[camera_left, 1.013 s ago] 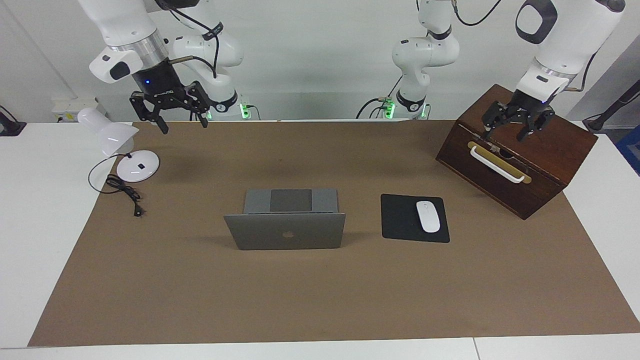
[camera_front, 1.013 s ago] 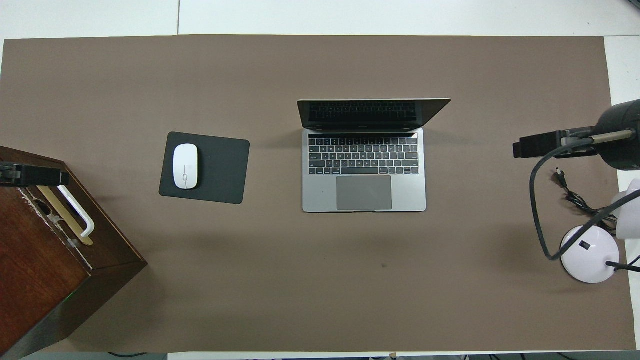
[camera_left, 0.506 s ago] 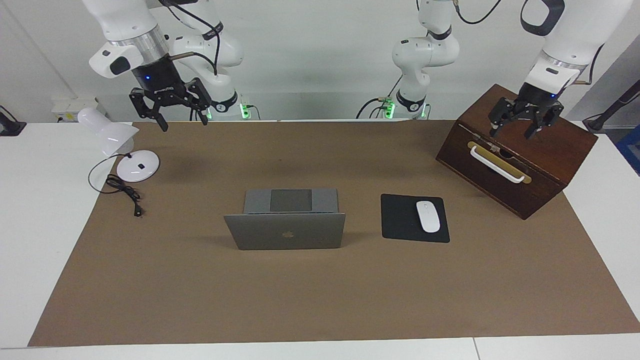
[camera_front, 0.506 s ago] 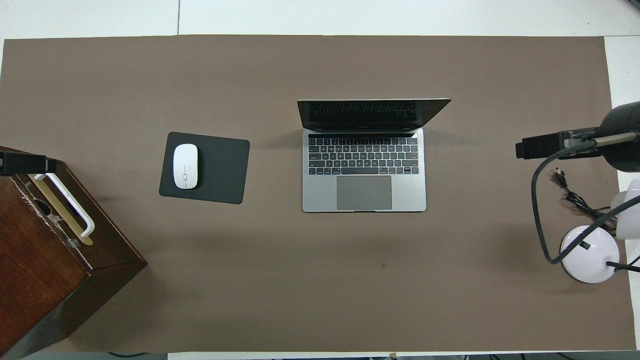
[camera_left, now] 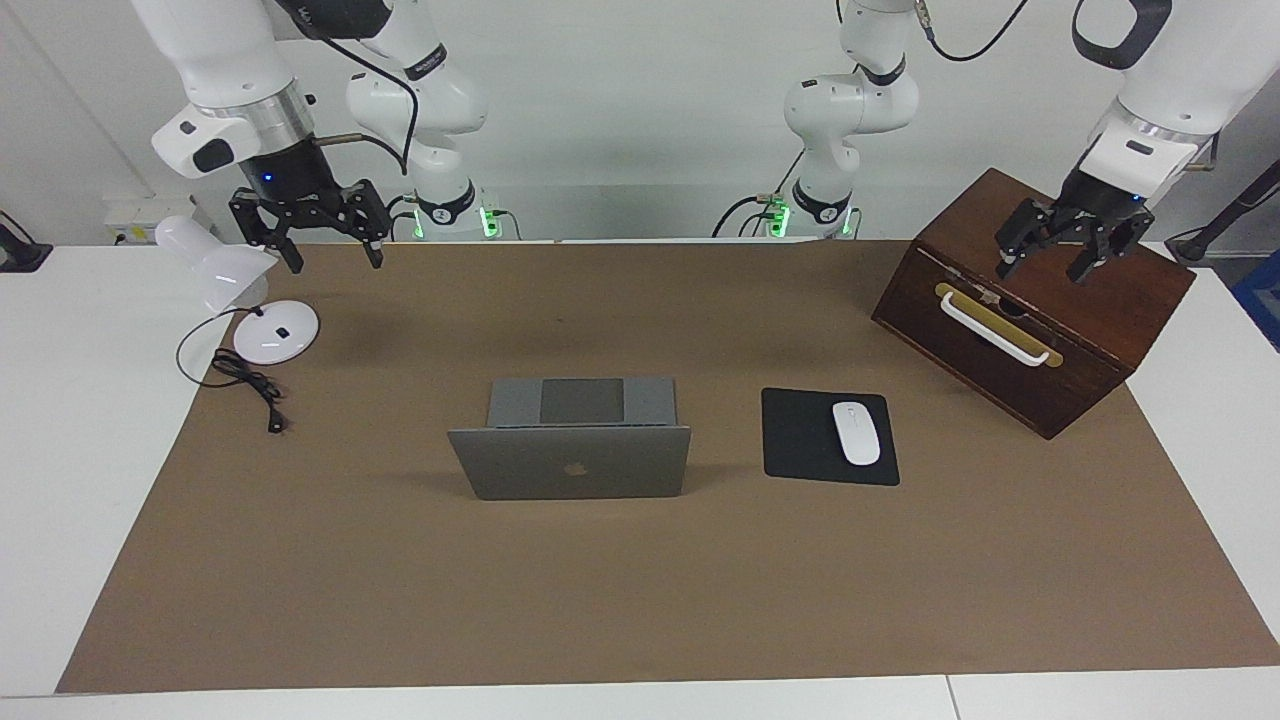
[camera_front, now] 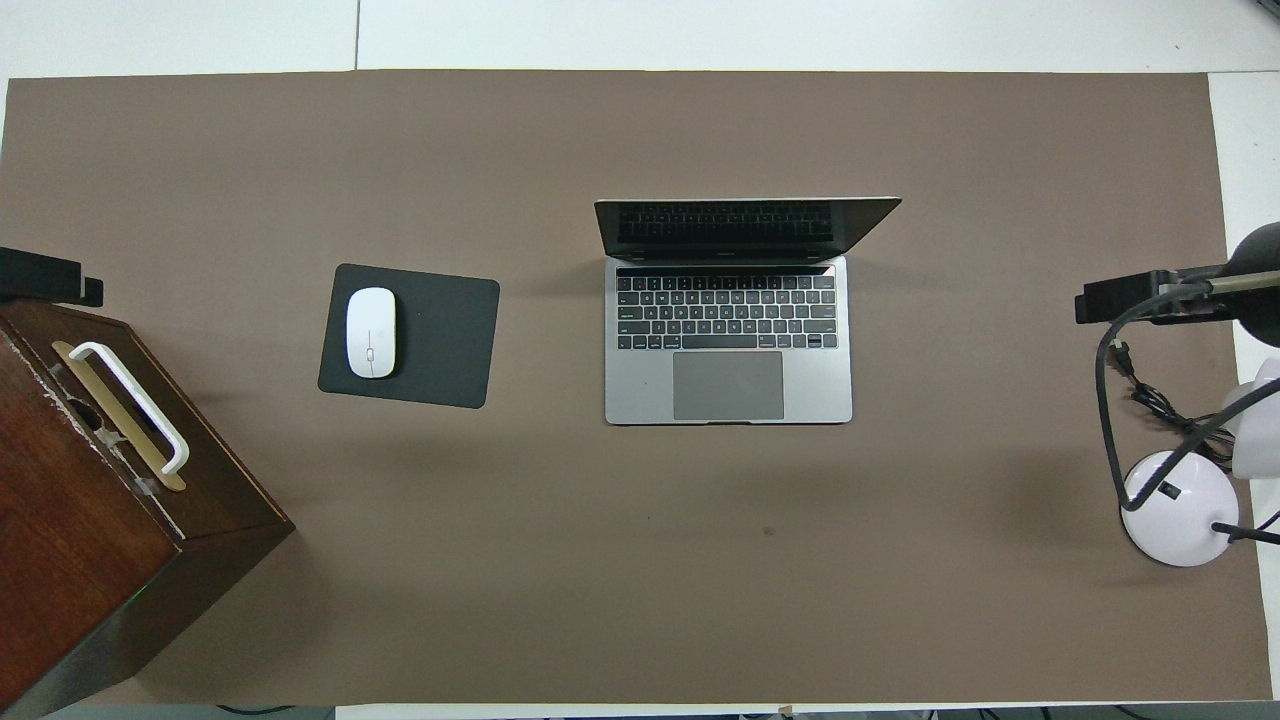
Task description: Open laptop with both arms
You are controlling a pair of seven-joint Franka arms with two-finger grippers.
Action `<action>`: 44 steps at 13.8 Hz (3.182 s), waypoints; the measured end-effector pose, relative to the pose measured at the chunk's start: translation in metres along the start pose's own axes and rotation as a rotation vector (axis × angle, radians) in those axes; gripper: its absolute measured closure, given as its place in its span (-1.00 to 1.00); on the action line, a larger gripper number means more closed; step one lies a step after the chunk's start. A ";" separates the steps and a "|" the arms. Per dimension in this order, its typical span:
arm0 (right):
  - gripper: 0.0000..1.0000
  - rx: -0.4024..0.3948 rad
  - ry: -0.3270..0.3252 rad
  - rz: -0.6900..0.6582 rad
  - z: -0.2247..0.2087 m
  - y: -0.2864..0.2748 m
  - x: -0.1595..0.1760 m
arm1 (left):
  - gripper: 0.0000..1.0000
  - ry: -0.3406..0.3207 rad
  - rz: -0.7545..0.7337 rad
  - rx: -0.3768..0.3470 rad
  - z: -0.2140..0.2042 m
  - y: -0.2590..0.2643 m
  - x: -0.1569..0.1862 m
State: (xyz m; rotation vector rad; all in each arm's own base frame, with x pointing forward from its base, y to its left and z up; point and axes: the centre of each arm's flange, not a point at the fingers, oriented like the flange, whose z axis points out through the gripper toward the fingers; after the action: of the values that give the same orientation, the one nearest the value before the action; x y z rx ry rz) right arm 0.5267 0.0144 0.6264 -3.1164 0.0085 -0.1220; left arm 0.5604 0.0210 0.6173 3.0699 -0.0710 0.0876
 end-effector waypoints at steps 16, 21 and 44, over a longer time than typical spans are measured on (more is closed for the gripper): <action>-1.00 -0.016 -0.018 0.054 0.006 0.032 -0.015 | -1.00 -0.078 -0.006 0.001 0.007 0.012 -0.007; -1.00 -0.016 -0.018 0.064 0.006 0.038 -0.016 | -1.00 -0.067 -0.007 0.002 -0.007 0.014 -0.021; -1.00 -0.016 -0.014 0.068 0.005 0.040 -0.015 | -1.00 -0.085 0.005 0.064 0.007 0.012 -0.036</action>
State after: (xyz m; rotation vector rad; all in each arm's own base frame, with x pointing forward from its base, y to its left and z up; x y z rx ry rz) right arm 0.5116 -0.0253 0.6193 -3.1283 0.1161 -0.0989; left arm 0.5248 0.0099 0.6096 3.1367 -0.0820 -0.0419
